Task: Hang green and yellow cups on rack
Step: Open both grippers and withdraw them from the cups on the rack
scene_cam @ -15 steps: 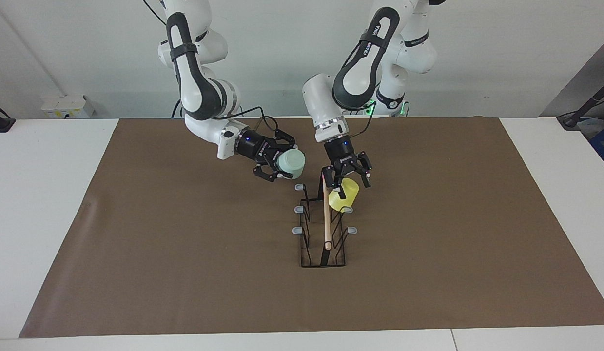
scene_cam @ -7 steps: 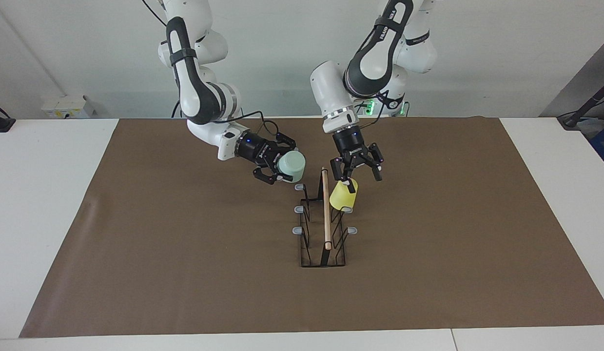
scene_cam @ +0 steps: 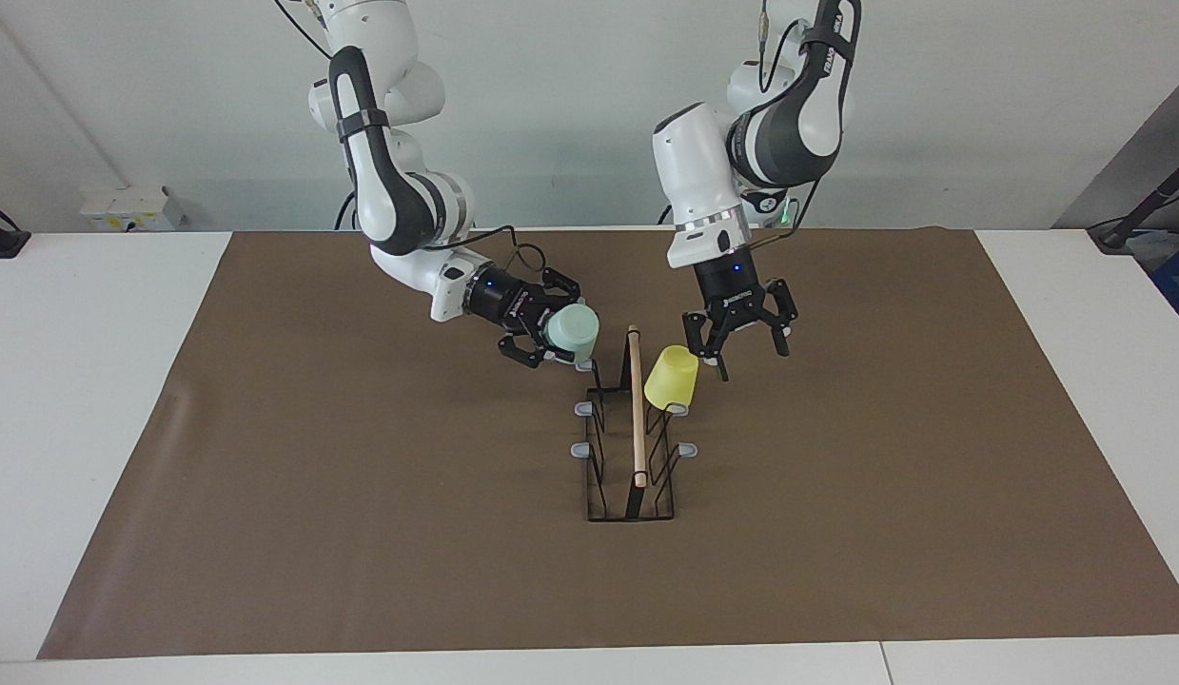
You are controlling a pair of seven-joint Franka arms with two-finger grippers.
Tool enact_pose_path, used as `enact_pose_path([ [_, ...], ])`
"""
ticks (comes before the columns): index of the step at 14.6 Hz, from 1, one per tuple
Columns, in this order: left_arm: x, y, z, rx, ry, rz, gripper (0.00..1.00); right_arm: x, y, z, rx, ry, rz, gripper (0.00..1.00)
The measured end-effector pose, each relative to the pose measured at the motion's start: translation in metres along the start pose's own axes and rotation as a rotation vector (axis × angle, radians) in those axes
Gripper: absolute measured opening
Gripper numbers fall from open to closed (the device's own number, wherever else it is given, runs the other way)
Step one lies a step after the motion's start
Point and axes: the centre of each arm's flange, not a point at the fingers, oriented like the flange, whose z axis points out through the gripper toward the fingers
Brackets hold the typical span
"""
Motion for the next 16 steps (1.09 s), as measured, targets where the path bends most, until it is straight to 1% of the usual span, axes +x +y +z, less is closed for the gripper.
enact_pose_path([
  [3, 0.021, -0.035, 0.007, -0.045, -0.088, 0.108, 1.00, -0.010, -0.001, 0.013, -0.003, 0.006, -0.007, 0.70],
  [5, 0.037, -0.063, 0.006, -0.098, -0.136, 0.162, 1.00, -0.014, 0.000, 0.017, -0.002, 0.005, -0.015, 0.70],
  [8, 0.056, -0.106, 0.005, -0.183, -0.190, 0.187, 1.00, -0.022, 0.002, 0.018, -0.010, 0.000, -0.043, 0.70],
  [12, 0.073, -0.163, 0.009, -0.282, -0.318, 0.236, 1.00, -0.035, 0.007, 0.019, -0.016, -0.015, -0.089, 0.70],
  [14, 0.086, -0.197, 0.009, -0.312, -0.367, 0.269, 1.00, -0.039, 0.008, 0.019, -0.017, -0.021, -0.100, 0.70],
  [16, 0.099, -0.231, 0.003, -0.322, -0.416, 0.315, 1.00, -0.042, 0.009, 0.019, -0.021, -0.029, -0.106, 0.70],
])
